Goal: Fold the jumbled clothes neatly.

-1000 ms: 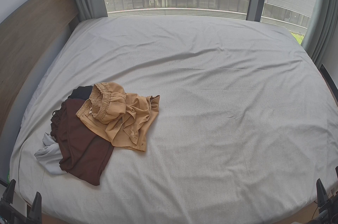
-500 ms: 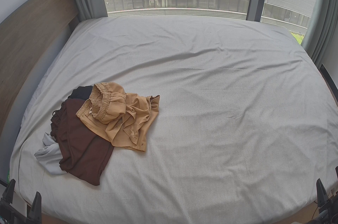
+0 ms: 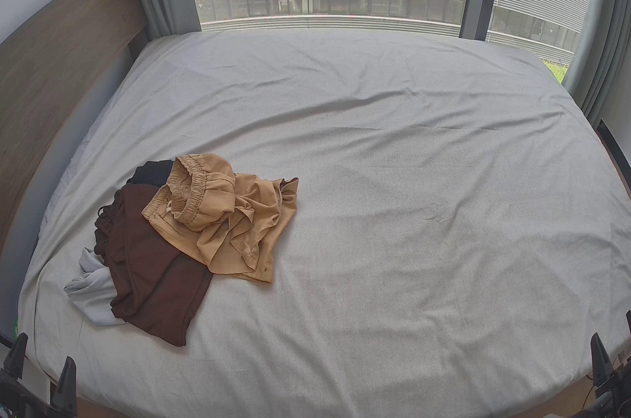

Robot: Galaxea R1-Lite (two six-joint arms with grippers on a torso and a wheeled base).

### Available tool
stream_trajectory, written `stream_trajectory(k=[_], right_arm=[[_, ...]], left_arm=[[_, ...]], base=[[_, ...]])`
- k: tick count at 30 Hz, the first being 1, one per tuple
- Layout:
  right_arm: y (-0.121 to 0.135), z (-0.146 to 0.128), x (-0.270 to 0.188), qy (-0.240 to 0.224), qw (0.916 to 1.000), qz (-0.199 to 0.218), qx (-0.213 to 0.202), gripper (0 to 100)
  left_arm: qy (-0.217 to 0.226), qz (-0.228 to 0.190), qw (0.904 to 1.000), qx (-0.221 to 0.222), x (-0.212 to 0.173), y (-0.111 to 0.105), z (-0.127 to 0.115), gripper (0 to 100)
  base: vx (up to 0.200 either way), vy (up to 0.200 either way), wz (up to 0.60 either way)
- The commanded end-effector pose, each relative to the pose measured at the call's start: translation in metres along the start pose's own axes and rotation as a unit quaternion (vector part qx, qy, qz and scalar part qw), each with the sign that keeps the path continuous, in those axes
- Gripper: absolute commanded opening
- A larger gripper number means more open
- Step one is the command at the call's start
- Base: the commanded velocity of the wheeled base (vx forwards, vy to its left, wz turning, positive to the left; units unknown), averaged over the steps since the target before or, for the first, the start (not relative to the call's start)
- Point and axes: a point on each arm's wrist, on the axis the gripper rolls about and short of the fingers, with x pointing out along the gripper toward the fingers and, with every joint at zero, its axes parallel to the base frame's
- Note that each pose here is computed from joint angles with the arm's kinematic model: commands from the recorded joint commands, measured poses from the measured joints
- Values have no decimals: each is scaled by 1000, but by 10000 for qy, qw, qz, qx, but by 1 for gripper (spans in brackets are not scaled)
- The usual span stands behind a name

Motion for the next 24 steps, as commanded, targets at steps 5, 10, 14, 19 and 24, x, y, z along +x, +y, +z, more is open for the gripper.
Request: stream_trajectory(k=[5,10,14,19,24], right_arm=[[0,-5,0,21,10000,-2,21,100],[0,-5,0,13,10000,-2,21,100],[0,-5,0,21,10000,-2,13,100],[0,-5,0,13,10000,-2,21,100],[0,-5,0,13,10000,-2,13,100]], left_arm=[[-519,2,9987,-9,1,-1,16,100],[-96,-106,9999,-14,8,-1,9,100],[75,-149,9998,-83,13,-1,19,100],[-27,-474,9987,-211,20,-2,60,100],[102,-814,9964,-233,34,-4,85,100]], base=[[0,0,0],[0,0,0],[0,0,0],[0,0,0],[0,0,0]])
